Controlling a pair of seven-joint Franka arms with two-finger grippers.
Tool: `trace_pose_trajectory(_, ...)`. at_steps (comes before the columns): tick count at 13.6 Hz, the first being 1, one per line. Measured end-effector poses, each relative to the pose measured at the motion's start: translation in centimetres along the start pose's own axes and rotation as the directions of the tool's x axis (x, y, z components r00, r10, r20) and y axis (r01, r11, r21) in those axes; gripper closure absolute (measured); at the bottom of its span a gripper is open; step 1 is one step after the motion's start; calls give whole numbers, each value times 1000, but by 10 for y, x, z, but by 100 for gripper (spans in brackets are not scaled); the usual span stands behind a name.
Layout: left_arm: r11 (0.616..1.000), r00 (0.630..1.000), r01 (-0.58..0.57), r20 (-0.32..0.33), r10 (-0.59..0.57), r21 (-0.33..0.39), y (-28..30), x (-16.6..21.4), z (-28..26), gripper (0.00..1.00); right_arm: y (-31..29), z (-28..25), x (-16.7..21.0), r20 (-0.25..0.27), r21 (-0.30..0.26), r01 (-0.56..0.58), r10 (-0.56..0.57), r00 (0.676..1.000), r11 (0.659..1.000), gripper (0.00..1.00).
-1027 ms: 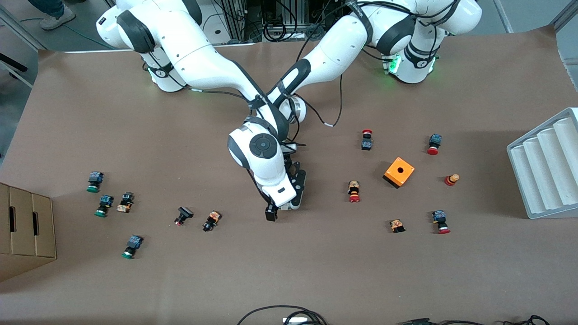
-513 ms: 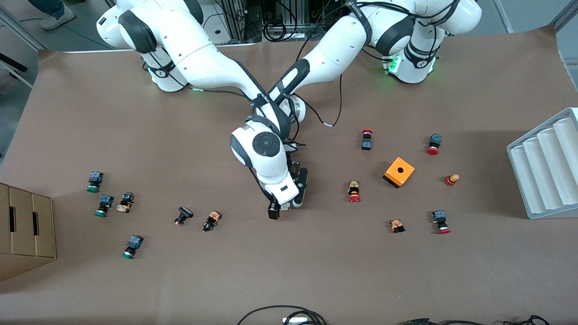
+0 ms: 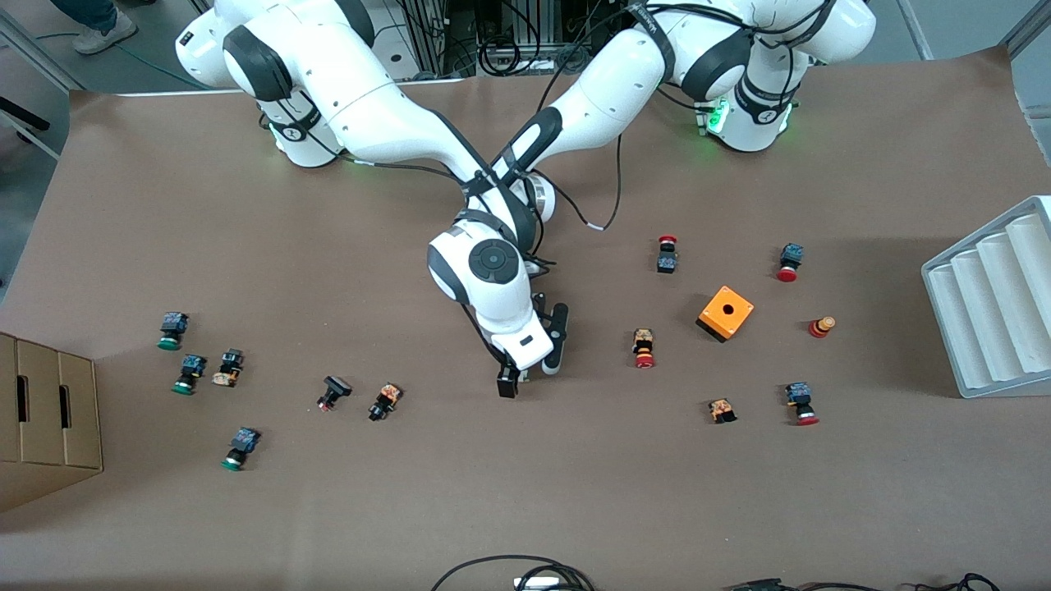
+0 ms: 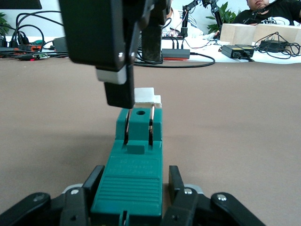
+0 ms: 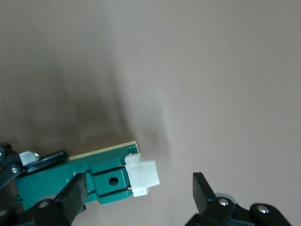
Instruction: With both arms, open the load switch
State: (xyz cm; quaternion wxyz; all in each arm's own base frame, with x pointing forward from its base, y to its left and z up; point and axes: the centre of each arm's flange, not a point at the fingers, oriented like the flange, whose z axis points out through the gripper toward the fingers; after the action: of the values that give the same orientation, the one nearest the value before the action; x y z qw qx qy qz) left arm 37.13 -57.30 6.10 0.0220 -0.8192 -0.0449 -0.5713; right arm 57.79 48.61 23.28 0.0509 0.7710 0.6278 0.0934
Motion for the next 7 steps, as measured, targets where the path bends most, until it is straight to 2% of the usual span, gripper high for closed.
trace_pose_trajectory(7,1000,1000,-2,-7,2,1,0,-1,0,37,-1,13,-4,14,10,-2,2,1000,1000,0)
